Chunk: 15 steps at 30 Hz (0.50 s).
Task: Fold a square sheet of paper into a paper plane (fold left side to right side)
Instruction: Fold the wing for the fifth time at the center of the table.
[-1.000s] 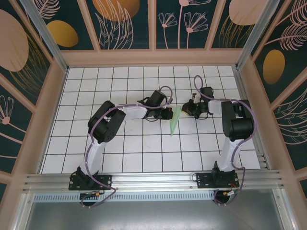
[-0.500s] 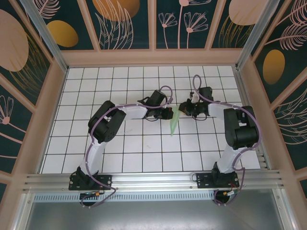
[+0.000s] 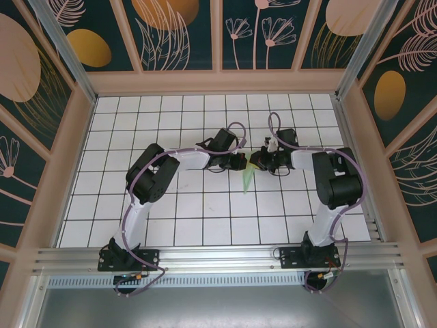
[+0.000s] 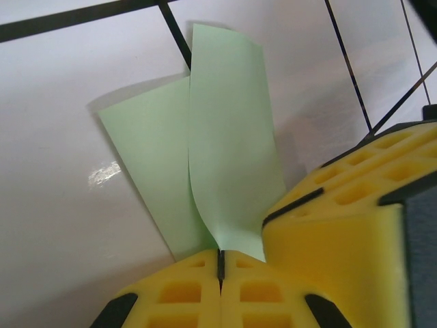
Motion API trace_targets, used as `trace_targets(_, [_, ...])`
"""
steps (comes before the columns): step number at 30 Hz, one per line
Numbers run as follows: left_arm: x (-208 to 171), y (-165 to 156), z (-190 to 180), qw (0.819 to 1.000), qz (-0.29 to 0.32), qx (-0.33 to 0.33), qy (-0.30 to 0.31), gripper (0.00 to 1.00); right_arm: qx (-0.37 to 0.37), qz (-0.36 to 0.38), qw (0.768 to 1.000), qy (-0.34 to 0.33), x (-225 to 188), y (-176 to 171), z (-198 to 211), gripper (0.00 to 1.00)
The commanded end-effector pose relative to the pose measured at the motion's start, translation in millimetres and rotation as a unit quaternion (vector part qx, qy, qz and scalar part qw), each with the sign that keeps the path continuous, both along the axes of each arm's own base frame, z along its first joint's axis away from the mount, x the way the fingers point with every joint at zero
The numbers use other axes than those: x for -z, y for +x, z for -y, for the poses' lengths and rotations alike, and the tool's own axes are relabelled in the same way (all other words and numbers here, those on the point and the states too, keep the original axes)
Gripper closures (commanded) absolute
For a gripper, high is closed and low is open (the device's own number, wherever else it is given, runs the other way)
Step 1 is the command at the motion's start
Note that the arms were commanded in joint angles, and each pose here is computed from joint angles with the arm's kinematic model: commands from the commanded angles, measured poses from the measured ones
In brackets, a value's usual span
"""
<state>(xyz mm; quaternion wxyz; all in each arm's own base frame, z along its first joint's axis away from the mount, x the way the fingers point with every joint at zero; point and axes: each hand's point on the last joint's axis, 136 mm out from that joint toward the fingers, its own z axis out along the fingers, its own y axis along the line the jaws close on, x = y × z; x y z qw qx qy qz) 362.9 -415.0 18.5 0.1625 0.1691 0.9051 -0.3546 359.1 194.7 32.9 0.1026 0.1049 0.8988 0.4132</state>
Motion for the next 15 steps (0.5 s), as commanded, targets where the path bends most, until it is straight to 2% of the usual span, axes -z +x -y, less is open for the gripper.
trace_targets(1, [35,-1,-15,0.999,-0.018,-0.013,0.046,0.99,0.0,-0.005,1.0,-0.005,11,-3,0,0.88])
trace_targets(15, [40,4,-20,0.998,-0.014,-0.031,0.06,1.0,0.009,-0.02,1.0,-0.022,27,-8,6,0.88])
